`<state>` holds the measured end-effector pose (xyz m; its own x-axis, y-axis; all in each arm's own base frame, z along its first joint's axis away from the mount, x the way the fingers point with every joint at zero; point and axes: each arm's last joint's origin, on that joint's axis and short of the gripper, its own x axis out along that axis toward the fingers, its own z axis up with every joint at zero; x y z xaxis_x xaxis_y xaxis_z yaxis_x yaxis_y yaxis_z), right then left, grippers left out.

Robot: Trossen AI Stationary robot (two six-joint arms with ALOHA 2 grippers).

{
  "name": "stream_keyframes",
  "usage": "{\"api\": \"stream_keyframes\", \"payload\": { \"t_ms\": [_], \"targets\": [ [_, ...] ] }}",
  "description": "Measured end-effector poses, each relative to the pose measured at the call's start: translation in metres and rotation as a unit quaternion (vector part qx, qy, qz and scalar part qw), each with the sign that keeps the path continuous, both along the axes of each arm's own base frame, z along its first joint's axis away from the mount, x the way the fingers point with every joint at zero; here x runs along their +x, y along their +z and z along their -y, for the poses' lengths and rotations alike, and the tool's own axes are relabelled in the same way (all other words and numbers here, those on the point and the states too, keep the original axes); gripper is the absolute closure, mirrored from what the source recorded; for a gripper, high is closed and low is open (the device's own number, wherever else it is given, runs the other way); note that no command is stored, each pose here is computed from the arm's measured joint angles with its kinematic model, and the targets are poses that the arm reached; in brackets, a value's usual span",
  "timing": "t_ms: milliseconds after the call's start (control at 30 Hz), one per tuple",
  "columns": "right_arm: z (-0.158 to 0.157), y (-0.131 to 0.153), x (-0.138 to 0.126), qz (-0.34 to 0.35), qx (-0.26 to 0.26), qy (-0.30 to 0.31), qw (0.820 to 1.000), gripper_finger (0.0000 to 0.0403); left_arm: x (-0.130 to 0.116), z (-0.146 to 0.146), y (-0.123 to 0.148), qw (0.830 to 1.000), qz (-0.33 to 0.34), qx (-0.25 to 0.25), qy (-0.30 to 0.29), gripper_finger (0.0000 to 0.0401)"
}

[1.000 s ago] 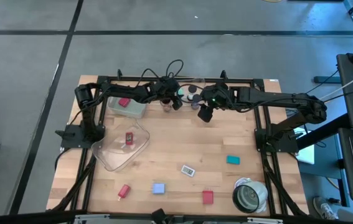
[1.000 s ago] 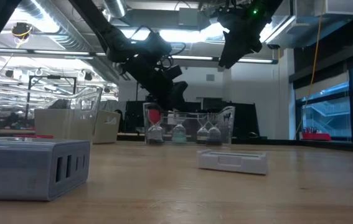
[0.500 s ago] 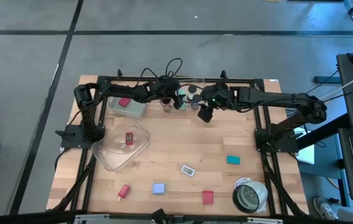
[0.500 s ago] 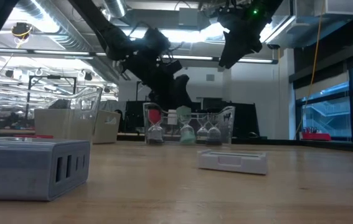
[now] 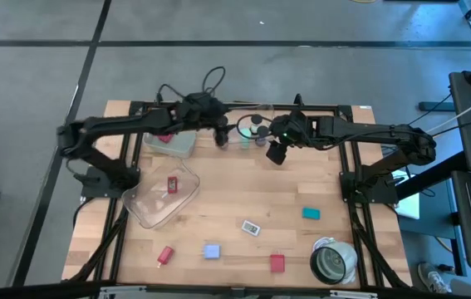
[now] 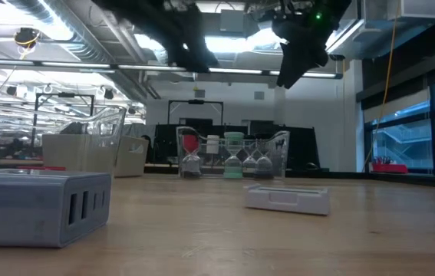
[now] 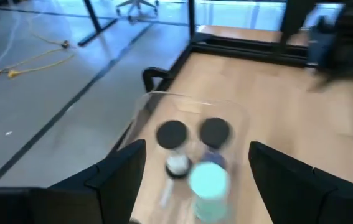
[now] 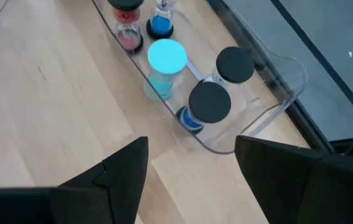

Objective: Pick & Place Office items
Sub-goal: Put the white digital clock into the bottom transparent bin

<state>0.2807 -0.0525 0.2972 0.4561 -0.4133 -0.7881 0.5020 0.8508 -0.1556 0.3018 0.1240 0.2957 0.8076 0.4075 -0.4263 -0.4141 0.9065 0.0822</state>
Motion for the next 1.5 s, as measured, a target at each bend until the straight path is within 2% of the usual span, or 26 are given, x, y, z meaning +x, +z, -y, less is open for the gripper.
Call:
{"api": "stream_keyframes", "payload": {
  "t_ms": [167,300,433,567,733,967,1233,1333,1500],
  "targets": [
    [-0.006,-0.002,-0.002,-0.014,0.003,0.007,1.000,0.0158,-0.040,0.046,0.033,0.998,-0.013,-0.054,-0.026,0.0120],
    [-0.016,-0.001,0.000,-0.007,0.011,0.013,1.000,0.0158,-0.066,0.080,0.042,0.992,-0.035,-0.108,-0.050,0.0120],
    [-0.034,-0.002,0.002,-0.003,0.018,0.032,0.999,0.0158,-0.078,0.108,0.044,0.987,-0.058,-0.133,-0.064,0.0120],
    [-0.059,-0.002,0.002,0.008,0.041,0.054,0.998,0.0158,-0.080,0.127,0.042,0.988,-0.061,-0.135,-0.036,0.0120],
    [-0.091,-0.007,-0.001,0.017,0.056,0.072,0.996,0.0158,-0.082,0.139,0.039,0.990,-0.057,-0.131,0.009,0.0120],
    [-0.134,-0.036,-0.009,0.066,0.049,0.070,0.994,0.0158,-0.085,0.153,0.038,0.992,-0.063,-0.111,-0.001,0.0120],
    [-0.167,-0.087,-0.006,0.165,0.056,0.145,0.974,0.0157,-0.087,0.160,0.039,0.994,-0.055,-0.092,0.011,0.0120],
    [-0.173,-0.104,-0.003,0.191,0.082,0.162,0.965,0.0147,-0.087,0.159,0.039,0.994,-0.052,-0.091,0.017,0.0120],
    [-0.180,-0.132,0.004,0.172,0.106,0.228,0.952,0.0110,-0.087,0.159,0.039,0.994,-0.051,-0.093,0.019,0.0120]
  ]
}}
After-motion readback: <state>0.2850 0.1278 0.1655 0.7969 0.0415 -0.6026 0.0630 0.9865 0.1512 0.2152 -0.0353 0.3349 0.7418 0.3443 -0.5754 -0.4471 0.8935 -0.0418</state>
